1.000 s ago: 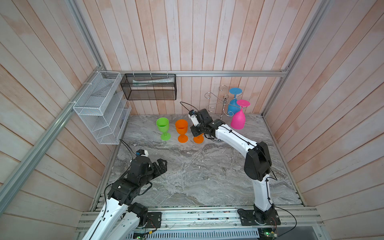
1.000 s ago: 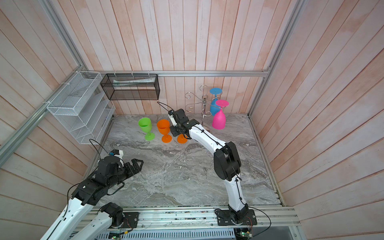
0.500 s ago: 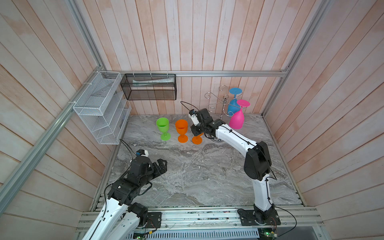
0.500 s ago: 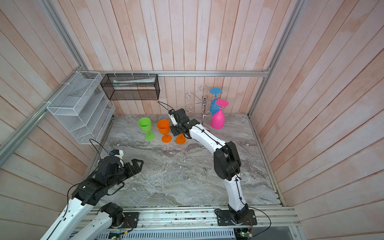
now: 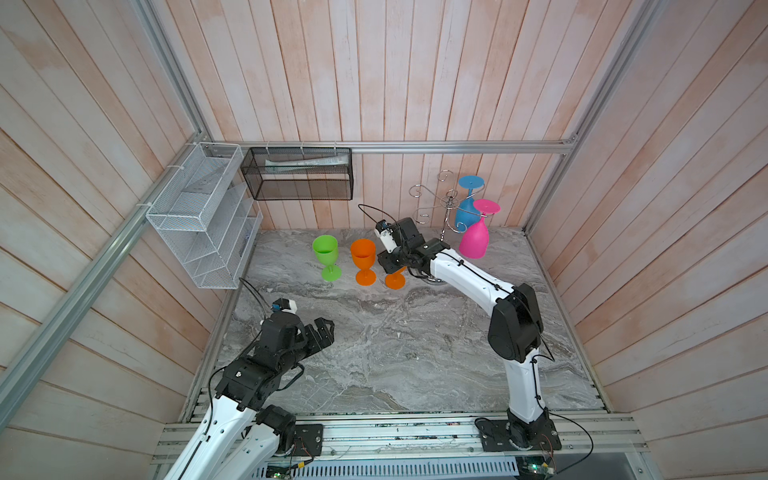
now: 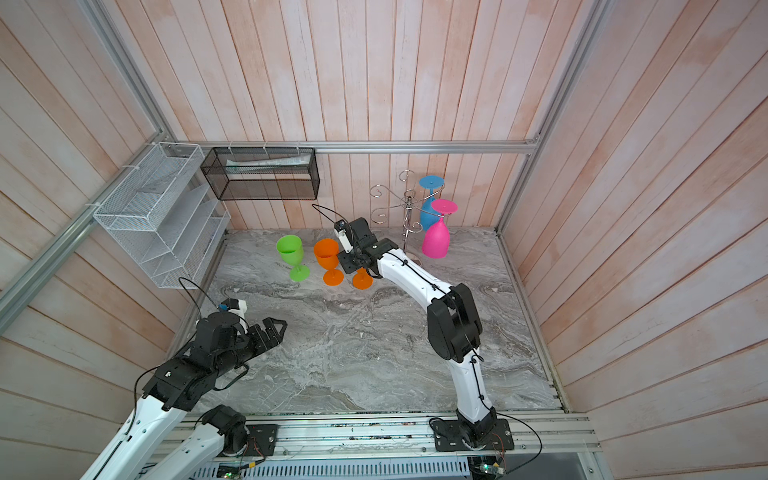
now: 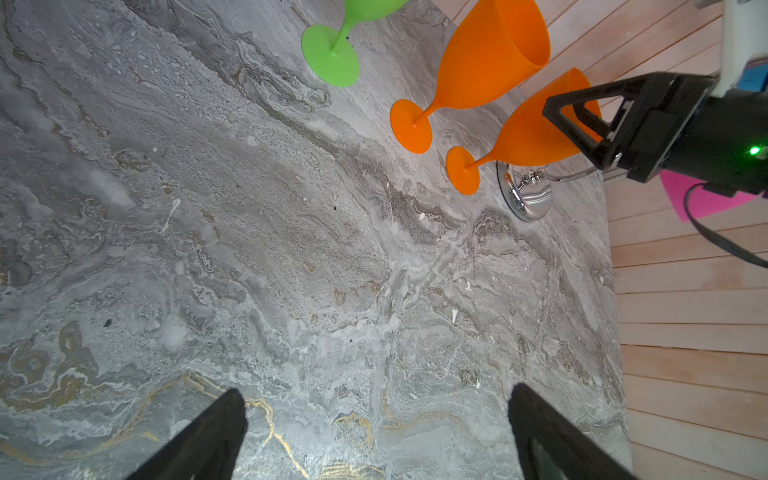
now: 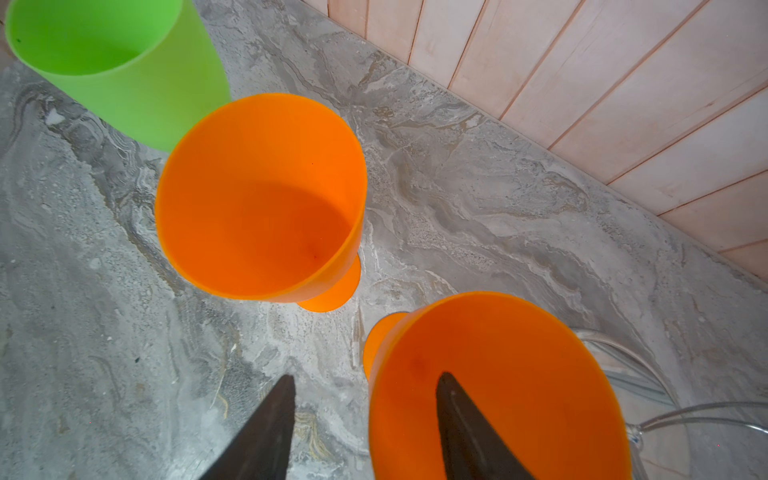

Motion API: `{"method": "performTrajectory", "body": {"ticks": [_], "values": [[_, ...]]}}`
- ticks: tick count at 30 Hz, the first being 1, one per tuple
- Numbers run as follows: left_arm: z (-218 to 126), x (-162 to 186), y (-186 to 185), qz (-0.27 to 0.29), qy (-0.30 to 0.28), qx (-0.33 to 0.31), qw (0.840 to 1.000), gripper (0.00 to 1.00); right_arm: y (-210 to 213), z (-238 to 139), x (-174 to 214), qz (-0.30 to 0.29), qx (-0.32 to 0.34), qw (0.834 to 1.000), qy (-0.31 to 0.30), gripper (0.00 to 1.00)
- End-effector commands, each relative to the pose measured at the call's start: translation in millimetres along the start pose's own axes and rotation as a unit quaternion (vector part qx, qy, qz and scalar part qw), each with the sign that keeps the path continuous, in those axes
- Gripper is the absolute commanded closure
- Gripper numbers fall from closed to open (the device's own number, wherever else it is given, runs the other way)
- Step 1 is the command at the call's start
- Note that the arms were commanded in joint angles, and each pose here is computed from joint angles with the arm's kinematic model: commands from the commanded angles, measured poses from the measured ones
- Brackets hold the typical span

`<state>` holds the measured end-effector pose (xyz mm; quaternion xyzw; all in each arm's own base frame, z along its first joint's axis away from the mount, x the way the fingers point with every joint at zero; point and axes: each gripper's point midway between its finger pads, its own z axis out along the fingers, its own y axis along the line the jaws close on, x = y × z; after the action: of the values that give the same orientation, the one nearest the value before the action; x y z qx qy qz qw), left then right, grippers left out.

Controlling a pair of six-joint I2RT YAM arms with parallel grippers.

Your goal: Take the wine glass off the wine glass rack

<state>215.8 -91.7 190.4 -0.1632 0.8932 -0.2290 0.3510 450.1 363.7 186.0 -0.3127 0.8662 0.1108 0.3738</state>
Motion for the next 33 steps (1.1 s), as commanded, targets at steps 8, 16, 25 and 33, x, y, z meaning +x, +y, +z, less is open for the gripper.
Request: {"method": "performTrajectory", "body": {"ticks": [8, 16, 25, 33], "values": [[-23, -27, -26, 0.032, -0.055, 0.051, 0.997, 0.0, 25, -97, -62, -0.018, 0.01, 0.994, -0.103, 0.28], [-36, -50, -56, 0.08, -0.088, 0.093, 0.989, 0.0, 26, -213, -97, 0.015, 0.004, 0.972, -0.234, 0.21], [-45, -74, -103, 0.146, -0.114, 0.163, 0.969, 0.0, -45, -310, -84, 0.114, 0.064, 0.934, -0.333, 0.22], [-64, -78, -172, 0.264, -0.113, 0.256, 0.923, 0.0, -140, -342, -41, 0.275, 0.108, 0.885, -0.36, 0.27]]}}
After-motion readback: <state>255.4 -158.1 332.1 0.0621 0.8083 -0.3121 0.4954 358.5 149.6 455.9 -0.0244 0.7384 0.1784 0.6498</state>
